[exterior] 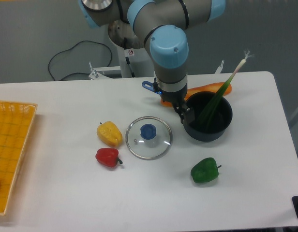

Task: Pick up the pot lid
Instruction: 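Move the gripper from the black pot over the glass lid, then lower the gripper onto the blue knob of the glass lid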

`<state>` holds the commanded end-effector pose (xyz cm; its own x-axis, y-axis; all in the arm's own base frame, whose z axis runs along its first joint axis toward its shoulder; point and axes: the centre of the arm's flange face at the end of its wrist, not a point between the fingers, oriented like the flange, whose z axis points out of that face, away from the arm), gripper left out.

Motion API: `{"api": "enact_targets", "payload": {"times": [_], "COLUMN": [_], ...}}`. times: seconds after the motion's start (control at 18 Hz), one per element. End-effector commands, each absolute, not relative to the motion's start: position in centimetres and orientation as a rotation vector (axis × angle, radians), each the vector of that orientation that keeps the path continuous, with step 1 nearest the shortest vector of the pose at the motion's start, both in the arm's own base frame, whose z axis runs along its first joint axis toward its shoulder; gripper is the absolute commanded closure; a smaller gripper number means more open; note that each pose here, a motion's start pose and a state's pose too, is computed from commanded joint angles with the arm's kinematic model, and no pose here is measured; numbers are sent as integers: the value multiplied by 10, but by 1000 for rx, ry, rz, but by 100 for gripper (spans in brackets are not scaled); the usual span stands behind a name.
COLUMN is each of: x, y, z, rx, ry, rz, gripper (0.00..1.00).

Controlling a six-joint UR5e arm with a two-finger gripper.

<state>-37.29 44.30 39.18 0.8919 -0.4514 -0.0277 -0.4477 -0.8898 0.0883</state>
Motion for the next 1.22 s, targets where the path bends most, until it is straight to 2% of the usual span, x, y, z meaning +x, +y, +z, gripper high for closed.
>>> {"api": "enact_targets", "payload": {"times": [0.44, 1.0, 1.22], "x": [-363, -352, -343], "y": [462, 497, 502], "z": [373, 332, 308], "rx": [2985, 3113, 3072], "ry": [-741, -416, -442], "rz": [-41, 37, 58], "gripper": [0, 0, 0]}}
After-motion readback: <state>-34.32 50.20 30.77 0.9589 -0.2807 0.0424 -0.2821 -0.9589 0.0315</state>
